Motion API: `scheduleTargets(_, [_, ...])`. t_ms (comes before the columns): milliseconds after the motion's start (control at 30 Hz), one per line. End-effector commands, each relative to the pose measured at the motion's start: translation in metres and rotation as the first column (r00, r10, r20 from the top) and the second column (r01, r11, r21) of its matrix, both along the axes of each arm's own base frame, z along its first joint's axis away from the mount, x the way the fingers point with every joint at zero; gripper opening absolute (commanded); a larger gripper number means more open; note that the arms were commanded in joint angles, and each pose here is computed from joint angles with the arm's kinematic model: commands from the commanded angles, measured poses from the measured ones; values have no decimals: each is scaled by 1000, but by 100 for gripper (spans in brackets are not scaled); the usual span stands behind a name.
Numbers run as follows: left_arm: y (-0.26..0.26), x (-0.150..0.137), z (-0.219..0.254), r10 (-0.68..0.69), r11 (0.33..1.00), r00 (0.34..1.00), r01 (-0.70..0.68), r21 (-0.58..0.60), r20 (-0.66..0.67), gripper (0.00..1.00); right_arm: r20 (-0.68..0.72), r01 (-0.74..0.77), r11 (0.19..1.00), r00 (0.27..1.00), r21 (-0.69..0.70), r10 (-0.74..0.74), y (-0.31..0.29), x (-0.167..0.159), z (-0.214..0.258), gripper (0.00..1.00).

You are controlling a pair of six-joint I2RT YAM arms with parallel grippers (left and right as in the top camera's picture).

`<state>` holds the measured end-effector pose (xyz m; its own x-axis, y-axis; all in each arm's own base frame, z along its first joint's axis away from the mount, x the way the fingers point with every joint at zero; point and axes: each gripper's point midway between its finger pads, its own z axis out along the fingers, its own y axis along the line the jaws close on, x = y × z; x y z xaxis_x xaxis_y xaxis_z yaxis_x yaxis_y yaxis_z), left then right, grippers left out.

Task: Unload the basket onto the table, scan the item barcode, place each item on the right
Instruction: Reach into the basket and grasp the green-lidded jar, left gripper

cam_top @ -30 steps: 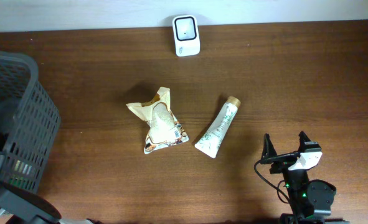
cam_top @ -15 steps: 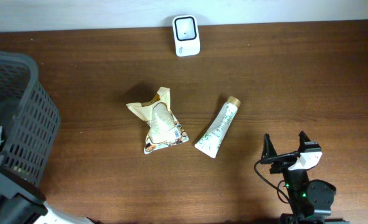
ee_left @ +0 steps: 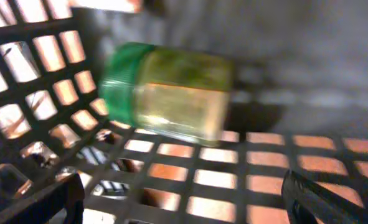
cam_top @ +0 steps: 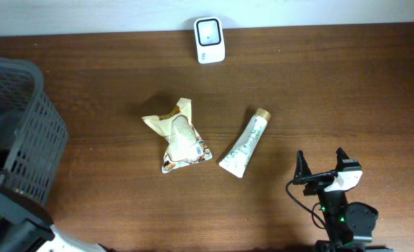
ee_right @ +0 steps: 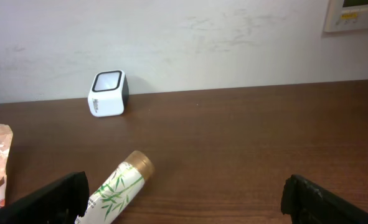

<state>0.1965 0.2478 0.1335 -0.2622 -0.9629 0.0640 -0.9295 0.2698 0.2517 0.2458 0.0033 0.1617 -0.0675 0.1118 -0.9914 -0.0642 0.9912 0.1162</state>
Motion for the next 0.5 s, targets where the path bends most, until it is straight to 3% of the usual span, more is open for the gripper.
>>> scheduleTargets(0, [16,-27,-4,6,1000,999,-6,-1,-41,99,-6,-6,1000,1000,8,6,1,0,-3,98])
scheduleTargets(233, [9,-42,-46,-22,998,998,19,-52,-67,99,-6,-6,1000,1000,8,6,1,0,-3,98])
scheduleTargets(467, [16,-50,-58,-33,999,993,33,-7,-111,99,-6,-6,1000,1000,8,6,1,0,-3,98])
